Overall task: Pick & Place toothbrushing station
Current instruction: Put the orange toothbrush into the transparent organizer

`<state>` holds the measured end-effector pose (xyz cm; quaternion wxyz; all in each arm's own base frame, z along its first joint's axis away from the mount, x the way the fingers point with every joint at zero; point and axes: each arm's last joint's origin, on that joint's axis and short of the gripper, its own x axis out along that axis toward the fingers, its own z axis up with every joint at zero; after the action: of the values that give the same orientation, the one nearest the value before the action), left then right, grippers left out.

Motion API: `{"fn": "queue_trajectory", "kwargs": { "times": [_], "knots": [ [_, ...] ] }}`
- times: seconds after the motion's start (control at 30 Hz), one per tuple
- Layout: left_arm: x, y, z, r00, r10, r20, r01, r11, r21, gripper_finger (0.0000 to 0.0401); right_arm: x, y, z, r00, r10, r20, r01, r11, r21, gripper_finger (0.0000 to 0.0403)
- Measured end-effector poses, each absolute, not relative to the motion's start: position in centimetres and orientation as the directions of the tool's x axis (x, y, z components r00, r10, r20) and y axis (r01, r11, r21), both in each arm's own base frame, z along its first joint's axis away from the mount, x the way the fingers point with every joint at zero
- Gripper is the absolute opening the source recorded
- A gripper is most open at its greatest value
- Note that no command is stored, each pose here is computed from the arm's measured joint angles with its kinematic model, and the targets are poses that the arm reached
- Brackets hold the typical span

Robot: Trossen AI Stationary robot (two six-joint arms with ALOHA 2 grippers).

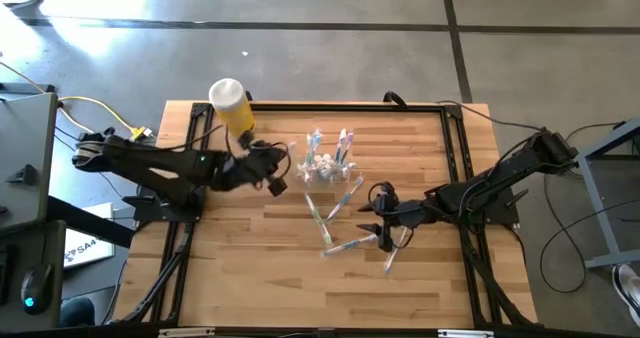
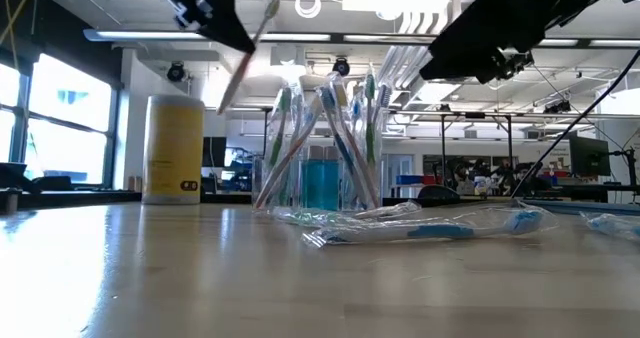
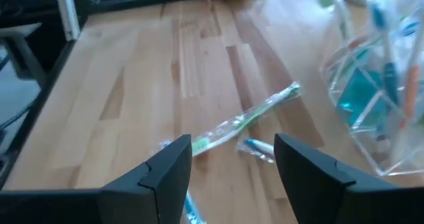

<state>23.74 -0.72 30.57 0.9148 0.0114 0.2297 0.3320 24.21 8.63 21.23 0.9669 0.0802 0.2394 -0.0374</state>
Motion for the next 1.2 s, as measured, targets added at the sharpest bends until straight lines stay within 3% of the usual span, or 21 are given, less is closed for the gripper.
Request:
{"fn": "queue_trajectory", "kwargs": {
  "times": [0.13,0.37,0.67,1.2],
  "knots": [
    [24.9,1.8,30.8,0.766,0.492,-0.413,-0.471,0.868,0.160,0.0002,24.4,8.1,21.3,0.887,-0.069,-0.457,0.141,0.982,0.125,0.0207],
    [24.8,6.3,30.7,0.850,0.369,-0.376,-0.361,0.928,0.096,0.0002,24.8,7.0,21.4,0.885,-0.110,-0.453,0.187,0.974,0.128,0.0207],
    [23.0,10.0,25.6,0.958,0.199,-0.205,-0.214,0.976,-0.053,0.0002,25.0,6.2,21.4,0.881,-0.136,-0.454,0.207,0.972,0.111,0.0207],
    [21.8,10.7,20.7,0.971,0.172,-0.166,-0.191,0.976,-0.107,0.0002,25.1,5.7,21.4,0.878,-0.153,-0.453,0.224,0.969,0.106,0.0207]
  ]
}}
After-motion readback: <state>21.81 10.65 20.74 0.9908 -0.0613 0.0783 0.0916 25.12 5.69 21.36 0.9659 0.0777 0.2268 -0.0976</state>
